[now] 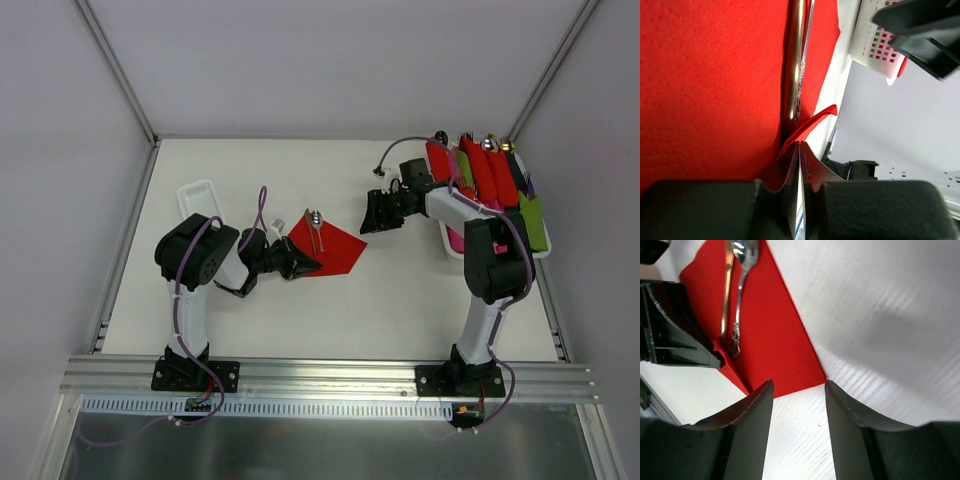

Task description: Place the utensils on the paper napkin and roll it up

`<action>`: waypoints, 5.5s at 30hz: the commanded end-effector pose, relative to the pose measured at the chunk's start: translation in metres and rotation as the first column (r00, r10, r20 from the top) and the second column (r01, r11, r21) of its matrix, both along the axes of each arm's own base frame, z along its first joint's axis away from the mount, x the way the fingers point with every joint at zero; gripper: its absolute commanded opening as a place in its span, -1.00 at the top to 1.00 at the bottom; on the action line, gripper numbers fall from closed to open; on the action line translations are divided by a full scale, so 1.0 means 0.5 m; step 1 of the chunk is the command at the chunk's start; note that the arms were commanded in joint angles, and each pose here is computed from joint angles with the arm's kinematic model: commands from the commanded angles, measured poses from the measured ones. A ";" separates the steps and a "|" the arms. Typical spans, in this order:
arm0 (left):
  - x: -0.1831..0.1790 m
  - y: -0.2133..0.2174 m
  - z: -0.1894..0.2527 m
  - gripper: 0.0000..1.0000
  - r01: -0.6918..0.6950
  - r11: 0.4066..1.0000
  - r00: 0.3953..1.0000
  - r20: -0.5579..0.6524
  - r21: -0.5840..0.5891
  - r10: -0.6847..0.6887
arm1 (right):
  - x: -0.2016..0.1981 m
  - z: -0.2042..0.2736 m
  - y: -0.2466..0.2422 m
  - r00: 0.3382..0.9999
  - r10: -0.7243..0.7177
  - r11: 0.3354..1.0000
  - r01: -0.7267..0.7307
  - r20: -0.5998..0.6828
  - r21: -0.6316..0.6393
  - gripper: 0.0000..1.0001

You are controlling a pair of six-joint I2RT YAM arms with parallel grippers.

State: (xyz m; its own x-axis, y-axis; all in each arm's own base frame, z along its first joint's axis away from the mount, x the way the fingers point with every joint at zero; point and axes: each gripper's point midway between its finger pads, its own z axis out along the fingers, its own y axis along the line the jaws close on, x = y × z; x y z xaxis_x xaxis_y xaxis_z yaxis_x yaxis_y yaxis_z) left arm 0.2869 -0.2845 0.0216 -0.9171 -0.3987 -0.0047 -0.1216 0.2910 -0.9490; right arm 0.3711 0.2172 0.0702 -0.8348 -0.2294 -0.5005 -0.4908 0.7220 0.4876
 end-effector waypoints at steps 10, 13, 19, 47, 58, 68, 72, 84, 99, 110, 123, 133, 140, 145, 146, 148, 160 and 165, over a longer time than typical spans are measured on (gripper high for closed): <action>0.007 0.002 -0.021 0.94 -0.039 0.999 0.999 -0.018 0.008 0.039 | -0.044 -0.099 0.019 0.926 -0.125 0.991 0.131 -0.357 -0.007 -0.04; 0.008 0.000 -0.022 0.94 -0.035 0.999 0.999 -0.017 0.010 0.035 | -0.065 -0.111 0.028 0.904 -0.110 0.993 0.116 -0.412 -0.011 -0.06; 0.009 0.000 -0.024 0.94 -0.035 0.999 0.999 -0.017 0.015 0.035 | -0.082 -0.103 0.076 0.856 -0.043 0.977 0.143 -0.516 0.156 -0.02; 0.005 0.004 -0.049 1.00 -0.038 0.998 0.996 -0.084 0.050 0.043 | -0.064 0.009 0.140 0.910 0.008 0.915 0.161 -0.415 0.370 0.93; 0.000 0.006 -0.063 1.00 -0.025 0.996 0.993 -0.116 0.080 0.034 | -0.092 0.048 0.206 0.891 0.064 0.909 0.133 -0.449 0.394 0.97; -0.002 0.007 -0.063 1.00 -0.021 0.996 0.993 -0.115 0.087 0.031 | -0.096 0.018 0.269 0.861 0.069 0.910 0.153 -0.504 0.385 0.98; -0.005 0.008 -0.067 1.00 -0.020 0.996 0.992 -0.122 0.091 0.031 | -0.092 -0.009 0.271 0.846 0.036 0.917 0.183 -0.531 0.354 0.98; -0.008 0.011 -0.074 1.00 -0.018 0.994 0.990 -0.135 0.105 0.032 | -0.030 0.018 0.160 0.894 -0.055 0.903 0.235 -0.445 0.361 0.82; -0.003 0.010 -0.073 1.00 -0.027 0.995 0.990 -0.138 0.098 0.041 | -0.093 -0.043 0.091 0.938 -0.007 0.970 0.091 -0.347 0.227 -0.10; 0.008 -0.006 0.001 0.96 -0.008 1.000 1.000 -0.022 0.016 0.009 | -0.098 -0.099 0.071 0.932 -0.065 0.984 0.119 -0.355 0.131 0.52; 0.008 -0.036 0.068 0.87 0.048 0.999 0.996 0.079 -0.016 -0.046 | -0.097 -0.111 0.075 0.912 -0.087 0.981 0.150 -0.402 0.126 0.81; 0.020 -0.056 0.069 0.84 0.051 0.998 0.996 0.080 -0.023 -0.049 | -0.096 -0.108 0.078 0.907 -0.090 0.979 0.157 -0.412 0.130 0.84; 0.043 -0.058 0.055 0.82 0.008 1.000 0.999 0.052 -0.016 -0.007 | -0.100 -0.110 0.078 0.904 -0.082 0.979 0.151 -0.419 0.134 0.85; 0.051 -0.050 0.010 0.93 -0.031 0.998 0.999 -0.038 0.057 0.033 | -0.103 -0.090 0.086 0.910 -0.051 0.976 0.132 -0.412 0.171 0.81; 0.050 -0.049 0.004 0.95 -0.031 0.997 0.998 -0.049 0.074 0.034 | -0.102 -0.086 0.088 0.911 -0.044 0.975 0.128 -0.409 0.180 0.79; 0.053 -0.041 -0.011 0.99 -0.041 0.991 0.996 -0.073 0.124 0.050 | -0.098 -0.067 0.093 0.919 -0.028 0.972 0.117 -0.393 0.204 0.78; 0.049 -0.025 -0.045 1.00 -0.052 0.974 0.988 -0.134 0.220 0.083 | -0.085 0.040 0.149 0.953 0.063 0.956 0.028 -0.297 0.291 0.77; 0.045 -0.022 -0.054 1.00 -0.051 0.971 0.984 -0.154 0.234 0.089 | -0.104 0.045 0.183 0.947 0.104 0.960 -0.016 -0.303 0.278 0.78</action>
